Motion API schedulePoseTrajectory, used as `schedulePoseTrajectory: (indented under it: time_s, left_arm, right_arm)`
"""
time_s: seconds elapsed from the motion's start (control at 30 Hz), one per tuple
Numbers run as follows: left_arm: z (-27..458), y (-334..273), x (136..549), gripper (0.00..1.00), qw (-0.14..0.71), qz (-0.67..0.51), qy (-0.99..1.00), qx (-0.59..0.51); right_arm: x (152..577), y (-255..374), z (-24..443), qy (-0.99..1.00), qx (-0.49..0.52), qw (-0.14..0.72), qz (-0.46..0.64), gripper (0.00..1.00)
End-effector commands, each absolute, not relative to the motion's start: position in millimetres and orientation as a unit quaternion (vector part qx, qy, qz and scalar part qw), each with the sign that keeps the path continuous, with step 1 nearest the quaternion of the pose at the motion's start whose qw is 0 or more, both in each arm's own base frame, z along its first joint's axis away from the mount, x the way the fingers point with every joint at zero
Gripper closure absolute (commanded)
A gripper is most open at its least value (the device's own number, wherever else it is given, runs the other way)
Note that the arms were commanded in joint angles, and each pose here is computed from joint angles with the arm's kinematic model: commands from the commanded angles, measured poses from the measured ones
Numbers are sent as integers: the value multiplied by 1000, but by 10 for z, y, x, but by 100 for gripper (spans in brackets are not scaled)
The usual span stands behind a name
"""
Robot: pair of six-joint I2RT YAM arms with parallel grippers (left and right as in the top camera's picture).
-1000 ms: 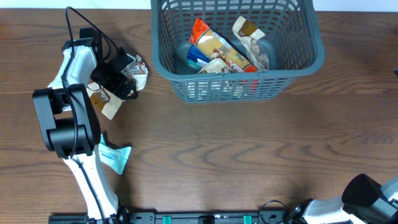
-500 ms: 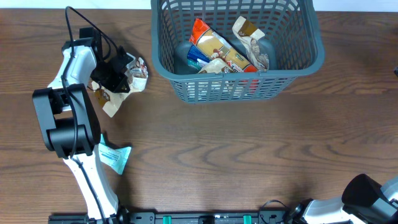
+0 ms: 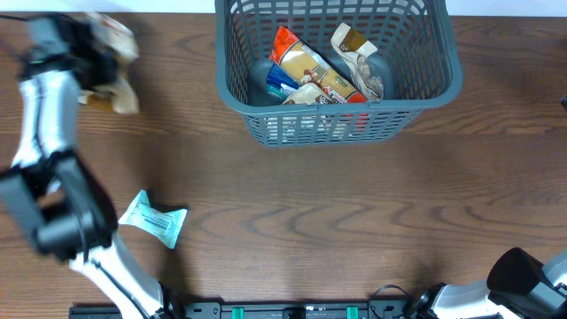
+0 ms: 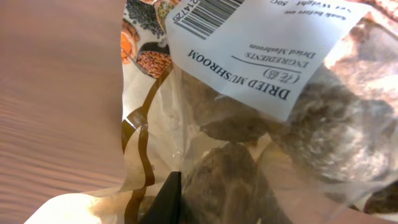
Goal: Pack container
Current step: 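Carry the mushroom bag over the basket with the left gripper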
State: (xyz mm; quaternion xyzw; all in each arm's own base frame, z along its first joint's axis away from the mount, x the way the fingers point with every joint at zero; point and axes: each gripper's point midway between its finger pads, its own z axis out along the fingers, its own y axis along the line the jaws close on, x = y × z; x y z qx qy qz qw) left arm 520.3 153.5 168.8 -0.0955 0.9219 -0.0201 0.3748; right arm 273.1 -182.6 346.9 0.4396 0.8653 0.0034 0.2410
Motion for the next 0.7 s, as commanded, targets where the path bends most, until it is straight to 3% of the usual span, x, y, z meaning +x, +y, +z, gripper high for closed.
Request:
schedulePoseTrajectory:
  time_s: [0.0,0.17,0.3,0.43,0.67]
  left_arm:
    - [3022,1314,5031,94,499,-37,860,-98]
    - [4254,361,4611,94,612,-103,782,46]
    - [4774,-558,4218,94,647,-180,724,157]
    - [4869,-1377,3952,94,633,-254,690,242]
    - [4430,-2408,3869,94,554,-342,691,314]
  right_arm:
    - [2713,-1841,3513,865,436,248,2,1]
    - [2712,-1839,3512,865,436,248,2,1]
    - [2723,-1817,3512,866,434,248,9,1]
    - [2756,-1768,3518,867,430,250,25,1]
    - [2757,-1766,3518,872,421,251,23,1]
